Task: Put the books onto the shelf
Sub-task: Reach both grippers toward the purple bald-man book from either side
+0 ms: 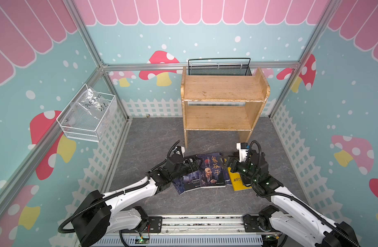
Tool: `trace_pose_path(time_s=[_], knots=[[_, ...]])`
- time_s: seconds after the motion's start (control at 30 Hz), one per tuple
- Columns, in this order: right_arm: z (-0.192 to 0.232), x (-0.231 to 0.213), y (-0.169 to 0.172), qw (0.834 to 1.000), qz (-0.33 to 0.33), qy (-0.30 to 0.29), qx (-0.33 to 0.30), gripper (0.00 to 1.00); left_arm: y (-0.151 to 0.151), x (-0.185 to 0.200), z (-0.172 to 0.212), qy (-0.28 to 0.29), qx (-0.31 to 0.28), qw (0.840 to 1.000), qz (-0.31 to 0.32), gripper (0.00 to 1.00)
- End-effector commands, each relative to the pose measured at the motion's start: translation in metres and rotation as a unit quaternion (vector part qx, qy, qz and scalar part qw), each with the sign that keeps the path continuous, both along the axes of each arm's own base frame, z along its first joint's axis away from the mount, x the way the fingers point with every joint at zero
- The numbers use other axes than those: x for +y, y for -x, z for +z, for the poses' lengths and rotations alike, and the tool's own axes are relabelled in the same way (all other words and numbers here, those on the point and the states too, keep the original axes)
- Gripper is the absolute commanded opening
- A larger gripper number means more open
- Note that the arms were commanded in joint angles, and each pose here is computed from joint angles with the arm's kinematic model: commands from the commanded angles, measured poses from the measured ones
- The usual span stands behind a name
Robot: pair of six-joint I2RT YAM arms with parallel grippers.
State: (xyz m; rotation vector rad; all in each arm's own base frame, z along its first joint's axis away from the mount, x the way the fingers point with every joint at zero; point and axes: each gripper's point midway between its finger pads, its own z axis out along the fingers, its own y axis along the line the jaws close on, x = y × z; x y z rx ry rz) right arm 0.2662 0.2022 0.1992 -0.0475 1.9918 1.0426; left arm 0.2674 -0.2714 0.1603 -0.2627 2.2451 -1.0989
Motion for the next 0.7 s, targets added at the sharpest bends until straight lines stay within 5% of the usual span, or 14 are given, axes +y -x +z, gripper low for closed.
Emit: trace_pose_path(time_s=[0.0, 0.13, 0.27, 0.33, 0.57, 0.67], knots=[[0.026, 0.013, 0.0, 0.998, -0.007, -0.056, -0.014, 1.0, -0.011, -0.006, 0.038, 0.068, -0.055, 0.996, 0.02, 1.0], [0.046, 0.014, 0.006, 0.993, 0.005, -0.1, -0.059, 1.0, -0.014, -0.006, 0.047, 0.131, -0.066, 0.989, 0.014, 0.99], [0.002, -0.015, -0.007, 0.993, -0.094, -0.061, 0.034, 1.0, -0.021, -0.007, 0.038, 0.149, -0.04, 0.988, -0.007, 0.99], [0.001, -0.015, -0.011, 0.995, -0.09, -0.028, 0.017, 1.0, -0.024, -0.012, 0.02, 0.114, -0.002, 0.993, -0.019, 0.99], [-0.049, -0.025, -0.025, 0.978, -0.116, 0.124, 0.121, 0.99, -0.007, -0.014, -0.048, -0.091, 0.075, 0.991, -0.058, 0.98], [-0.071, -0.016, -0.021, 0.975, -0.088, 0.135, 0.153, 0.98, 0.003, -0.014, -0.066, -0.114, 0.093, 0.986, -0.073, 0.99]])
